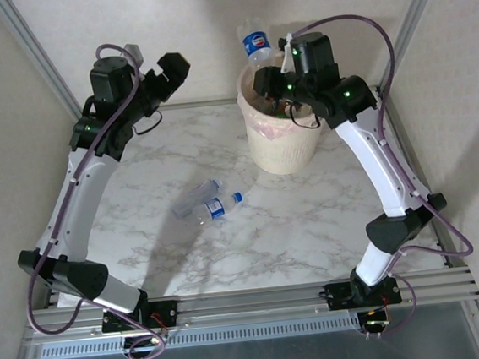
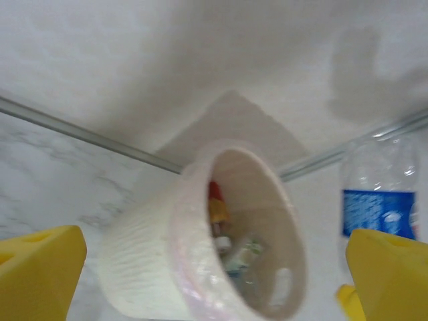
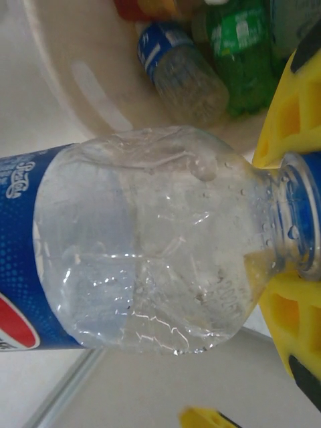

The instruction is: Put the plastic bottles in the bin

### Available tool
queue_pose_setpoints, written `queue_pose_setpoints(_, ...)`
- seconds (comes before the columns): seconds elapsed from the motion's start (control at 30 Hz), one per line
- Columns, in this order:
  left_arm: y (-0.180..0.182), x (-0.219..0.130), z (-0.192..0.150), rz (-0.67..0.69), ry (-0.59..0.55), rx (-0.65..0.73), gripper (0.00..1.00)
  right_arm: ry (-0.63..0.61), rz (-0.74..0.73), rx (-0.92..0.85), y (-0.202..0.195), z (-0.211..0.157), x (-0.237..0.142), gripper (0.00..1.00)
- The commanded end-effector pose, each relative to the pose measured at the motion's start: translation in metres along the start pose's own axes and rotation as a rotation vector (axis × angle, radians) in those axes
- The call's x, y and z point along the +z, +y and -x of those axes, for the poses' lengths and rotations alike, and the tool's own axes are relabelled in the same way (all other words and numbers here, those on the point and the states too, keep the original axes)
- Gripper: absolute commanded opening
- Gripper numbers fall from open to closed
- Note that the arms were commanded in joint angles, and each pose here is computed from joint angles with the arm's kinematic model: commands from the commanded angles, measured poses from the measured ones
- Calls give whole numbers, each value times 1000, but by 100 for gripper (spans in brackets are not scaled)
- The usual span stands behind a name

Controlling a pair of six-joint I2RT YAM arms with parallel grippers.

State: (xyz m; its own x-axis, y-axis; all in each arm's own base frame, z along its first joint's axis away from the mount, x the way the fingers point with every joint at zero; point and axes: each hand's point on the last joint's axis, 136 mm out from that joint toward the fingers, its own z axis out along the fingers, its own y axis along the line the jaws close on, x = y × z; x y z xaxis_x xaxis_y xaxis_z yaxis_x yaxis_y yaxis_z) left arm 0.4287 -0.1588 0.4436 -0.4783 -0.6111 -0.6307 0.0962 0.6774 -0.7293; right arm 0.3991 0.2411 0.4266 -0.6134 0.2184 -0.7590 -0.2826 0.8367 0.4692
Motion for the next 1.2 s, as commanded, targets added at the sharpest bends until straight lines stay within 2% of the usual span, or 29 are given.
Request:
queue_pose_setpoints(0.0, 36, -8, -17, 168, 9, 148, 100, 63, -108, 28, -30, -9, 20, 22)
queue_pose_setpoints(0.13, 78, -2, -54, 256, 77, 241, 100, 93, -161, 37, -44, -14, 34, 30)
queue_pose_setpoints(0.37, 148, 10, -121, 388, 233, 348, 100, 101, -211, 41, -61, -17, 38, 60)
queue_pose_setpoints(0.43, 163, 12, -142, 414, 294, 392, 99, 97, -209, 37, -60, -16, 37, 65)
queue_pose_setpoints(0.6, 195, 15, -186, 479, 439, 479, 100, 85, -189, 23, -55, -15, 22, 66)
queue_pose_setpoints(0.73, 217, 16, -201, 542, 501, 550, 100, 52, -167, 19, -52, -16, -1, 65)
queue_pose_setpoints(0.93, 237, 18, -232, 557, 628, 644, 100, 2, -67, 30, -35, -19, -33, 67)
queue_pose_setpoints(1.17, 261, 27, -267, 607, 742, 733, 100, -22, -31, 32, -24, -12, -43, 67)
